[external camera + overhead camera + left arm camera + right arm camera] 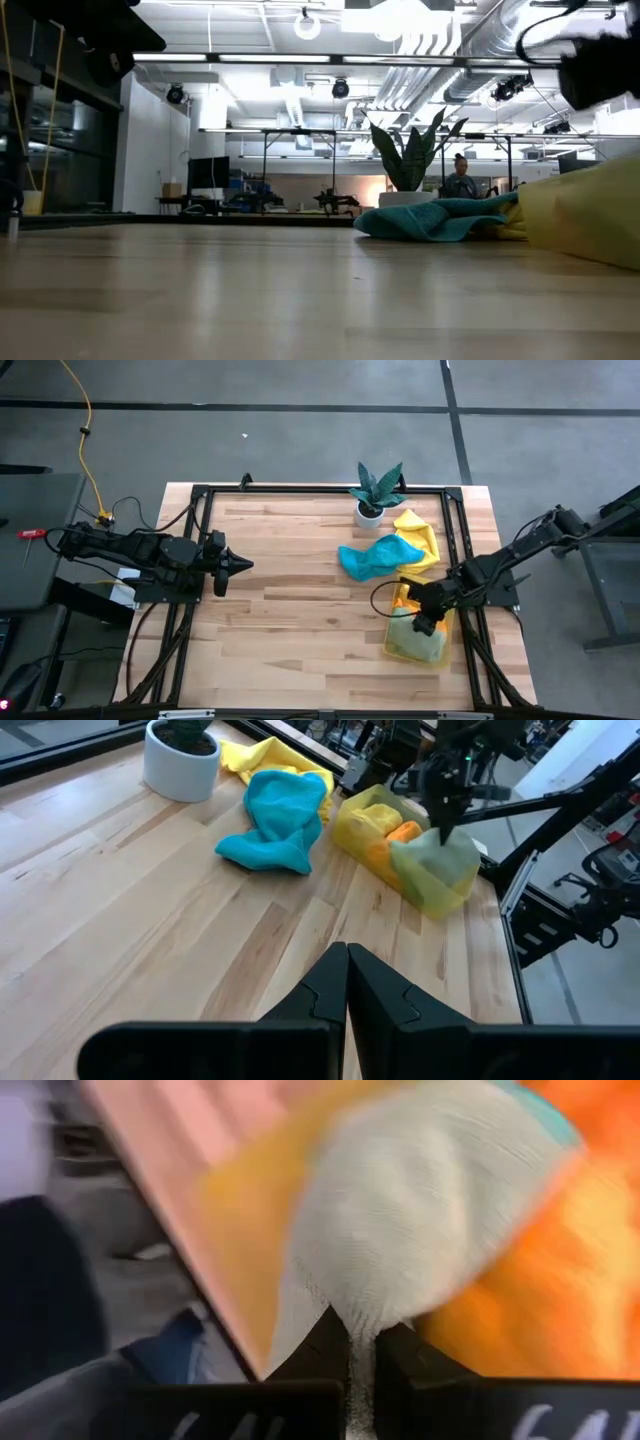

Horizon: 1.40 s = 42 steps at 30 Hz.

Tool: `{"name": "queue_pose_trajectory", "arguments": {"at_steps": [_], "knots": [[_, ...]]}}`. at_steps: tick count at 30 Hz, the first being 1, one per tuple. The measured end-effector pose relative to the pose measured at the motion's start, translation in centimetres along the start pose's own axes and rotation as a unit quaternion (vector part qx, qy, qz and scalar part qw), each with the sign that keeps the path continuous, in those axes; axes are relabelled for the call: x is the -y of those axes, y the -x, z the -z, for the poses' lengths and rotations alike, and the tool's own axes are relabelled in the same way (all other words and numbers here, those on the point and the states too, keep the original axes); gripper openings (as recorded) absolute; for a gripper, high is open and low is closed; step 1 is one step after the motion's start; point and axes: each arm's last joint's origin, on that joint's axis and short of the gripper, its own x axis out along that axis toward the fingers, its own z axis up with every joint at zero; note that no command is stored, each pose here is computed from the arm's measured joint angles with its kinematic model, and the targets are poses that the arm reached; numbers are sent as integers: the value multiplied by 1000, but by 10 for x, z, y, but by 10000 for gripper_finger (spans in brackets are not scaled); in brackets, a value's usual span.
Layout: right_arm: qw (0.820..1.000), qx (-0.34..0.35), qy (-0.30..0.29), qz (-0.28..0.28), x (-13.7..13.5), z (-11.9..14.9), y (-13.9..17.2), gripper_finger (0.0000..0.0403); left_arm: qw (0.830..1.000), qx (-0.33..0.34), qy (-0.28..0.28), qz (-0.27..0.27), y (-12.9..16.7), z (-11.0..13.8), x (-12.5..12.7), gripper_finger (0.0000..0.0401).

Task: Fold microfiber towels
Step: Put the light green microfiber cloth into the yellow bin, then fold the blue microfiber cloth

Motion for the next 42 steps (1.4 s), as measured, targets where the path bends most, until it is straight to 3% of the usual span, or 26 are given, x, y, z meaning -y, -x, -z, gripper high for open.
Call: {"name": "queue_pose_trajectory", "arguments": {"at_steps": [2, 8, 15, 19, 26, 31, 35, 38, 42], "knots": [[1000, 10, 19, -17, -4, -1, 0, 0, 1000, 0, 0, 0, 0, 0, 0, 0], [999, -6, 37, 15, -4, 2, -12, 0, 1000, -3, -1, 0, 0, 0, 0, 0], [995, -58, 4, 77, 2, 9, -32, 0, 1000, -4, -2, -1, 0, 1, 0, 0], [997, -51, -7, 65, -2, 7, -36, 10, 1000, -4, -6, -1, 0, 1, 0, 0], [996, -58, -10, 68, -10, 7, -25, 90, 1000, -4, -15, -1, 0, 1, 0, 0], [995, -57, 8, 78, -25, 9, 4, 166, 1000, -4, -15, 0, 0, 1, 0, 0], [994, -60, 25, 88, -37, 10, 29, 204, 1000, -5, -16, -1, 0, 1, 0, 0], [994, -24, 35, 100, -45, 8, 50, 214, 1000, -6, -16, -1, 0, 1, -1, 0], [987, 122, 23, 104, -59, -8, 65, 215, 1000, -5, -19, -1, 0, 1, 0, 0]]}}
